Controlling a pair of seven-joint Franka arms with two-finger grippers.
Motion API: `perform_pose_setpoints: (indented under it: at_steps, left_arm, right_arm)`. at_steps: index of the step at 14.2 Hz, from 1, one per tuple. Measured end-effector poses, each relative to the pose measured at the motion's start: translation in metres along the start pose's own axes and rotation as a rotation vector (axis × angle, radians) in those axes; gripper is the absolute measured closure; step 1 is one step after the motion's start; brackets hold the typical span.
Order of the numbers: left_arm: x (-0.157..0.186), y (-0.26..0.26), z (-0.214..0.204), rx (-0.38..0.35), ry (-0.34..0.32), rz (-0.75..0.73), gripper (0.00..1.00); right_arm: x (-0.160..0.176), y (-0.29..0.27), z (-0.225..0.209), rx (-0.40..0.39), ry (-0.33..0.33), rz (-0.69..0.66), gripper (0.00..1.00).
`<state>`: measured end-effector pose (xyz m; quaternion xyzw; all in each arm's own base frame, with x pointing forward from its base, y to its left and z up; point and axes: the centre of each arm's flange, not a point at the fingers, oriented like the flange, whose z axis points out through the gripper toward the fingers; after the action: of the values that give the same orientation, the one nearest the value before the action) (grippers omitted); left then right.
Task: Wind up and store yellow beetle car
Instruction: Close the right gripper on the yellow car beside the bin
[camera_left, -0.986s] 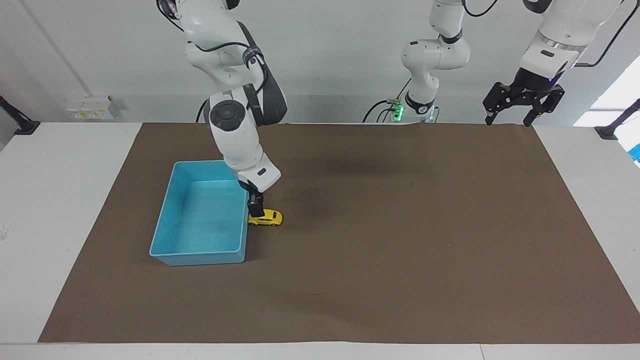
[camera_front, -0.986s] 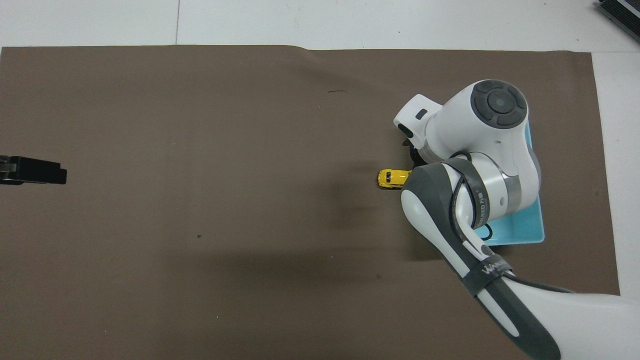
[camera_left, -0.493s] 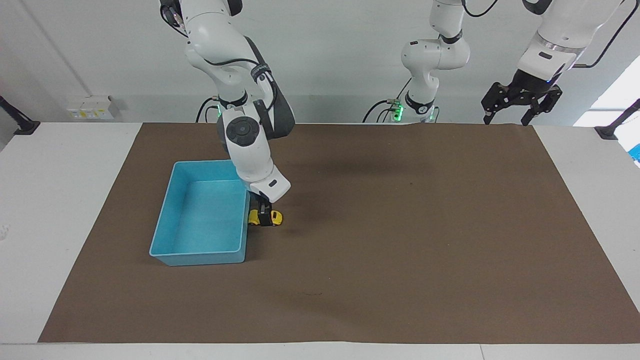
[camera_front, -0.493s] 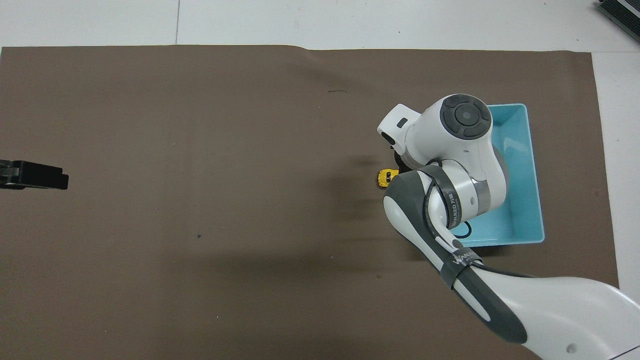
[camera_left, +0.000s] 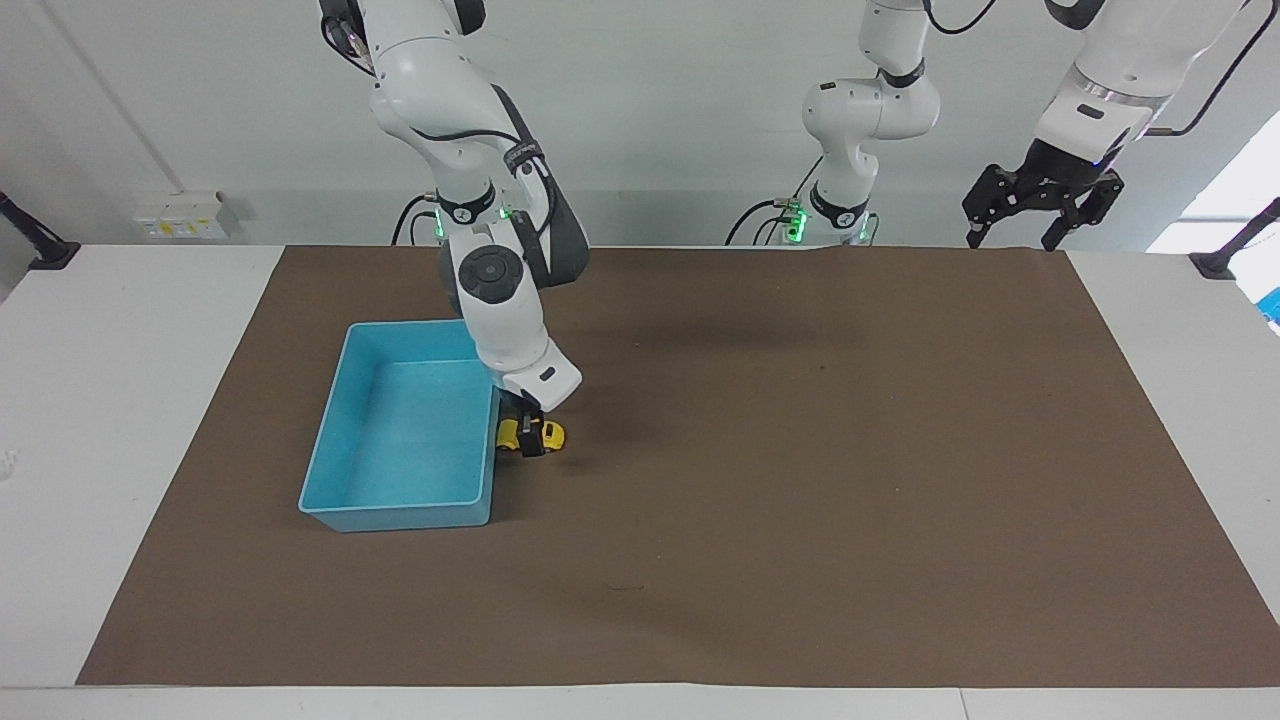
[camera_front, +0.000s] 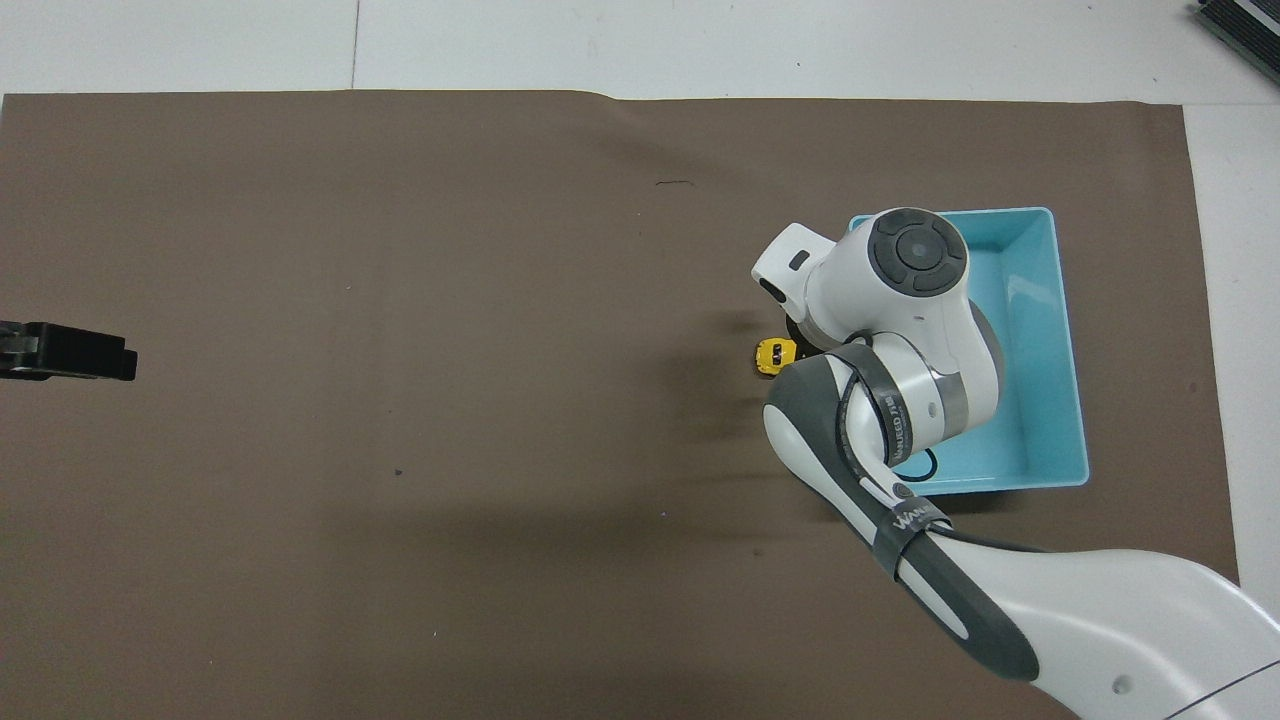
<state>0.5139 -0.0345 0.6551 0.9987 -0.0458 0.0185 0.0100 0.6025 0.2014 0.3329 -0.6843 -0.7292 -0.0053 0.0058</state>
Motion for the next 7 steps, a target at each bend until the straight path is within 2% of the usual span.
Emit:
perform_pose_setpoints:
  at_steps: [7]
  left_arm:
    - [0.0, 0.0, 0.0, 0.0, 0.0, 0.0, 0.0]
  right_arm:
    - [-0.008, -0.006, 0.016, 0.011, -0.027, -0.007, 0.0]
